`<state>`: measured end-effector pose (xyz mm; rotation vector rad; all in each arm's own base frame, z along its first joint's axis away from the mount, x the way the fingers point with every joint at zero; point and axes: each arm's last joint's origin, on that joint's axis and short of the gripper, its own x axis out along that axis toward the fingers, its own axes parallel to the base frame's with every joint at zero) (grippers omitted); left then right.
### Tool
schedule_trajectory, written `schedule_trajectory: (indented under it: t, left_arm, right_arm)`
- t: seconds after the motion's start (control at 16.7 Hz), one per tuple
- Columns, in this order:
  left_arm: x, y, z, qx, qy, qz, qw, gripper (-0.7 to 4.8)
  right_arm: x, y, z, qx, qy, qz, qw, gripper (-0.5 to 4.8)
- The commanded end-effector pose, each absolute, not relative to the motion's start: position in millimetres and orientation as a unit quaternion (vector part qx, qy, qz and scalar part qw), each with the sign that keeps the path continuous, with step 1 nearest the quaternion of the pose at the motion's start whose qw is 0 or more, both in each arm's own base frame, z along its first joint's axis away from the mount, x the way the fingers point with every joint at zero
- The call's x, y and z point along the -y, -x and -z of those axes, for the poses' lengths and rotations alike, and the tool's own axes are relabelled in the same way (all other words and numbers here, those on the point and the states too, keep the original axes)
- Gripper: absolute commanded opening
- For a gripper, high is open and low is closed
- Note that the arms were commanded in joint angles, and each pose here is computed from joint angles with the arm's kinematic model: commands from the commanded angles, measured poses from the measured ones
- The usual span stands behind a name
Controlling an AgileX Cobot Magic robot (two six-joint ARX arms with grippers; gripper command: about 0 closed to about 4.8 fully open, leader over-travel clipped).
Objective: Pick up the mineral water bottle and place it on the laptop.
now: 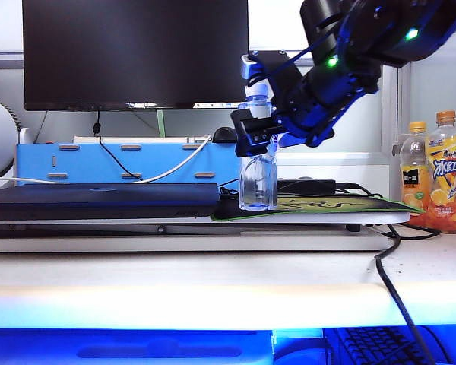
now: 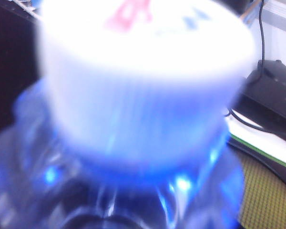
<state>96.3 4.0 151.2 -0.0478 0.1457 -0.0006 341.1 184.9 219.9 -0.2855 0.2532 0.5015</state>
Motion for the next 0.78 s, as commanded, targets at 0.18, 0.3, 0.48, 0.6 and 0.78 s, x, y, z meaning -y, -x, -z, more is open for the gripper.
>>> schedule_trajectory:
  t: [0.18, 0.3, 0.48, 0.6, 0.78]
  left_arm:
    - [-4, -96, -151, -0.072, 0.023, 0.002, 0.997, -0.02]
    - [-4, -96, -151, -0.072, 0.023, 0.002, 0.997, -0.02]
    - [-4, -96, -151, -0.072, 0.023, 0.002, 0.997, -0.02]
    - [-4, -96, -151, -0.072, 0.023, 0.002, 0.997, -0.02]
    - [-4, -96, -151, -0.072, 0.023, 0.002, 0.997, -0.02]
  right_arm:
    - [-192, -354, -221, -0.123, 0.14, -0.248, 0.951, 4.79]
    - [-196, -361, -219, -0.132, 0.142, -0.249, 0.949, 4.79]
    - [-198, -365, -216, -0.141, 0.144, -0.249, 0.947, 4.79]
    - [-198, -365, -216, -0.142, 0.145, -0.248, 0.947, 4.48]
    - [-199, -364, -216, -0.141, 0.145, -0.248, 0.947, -0.01]
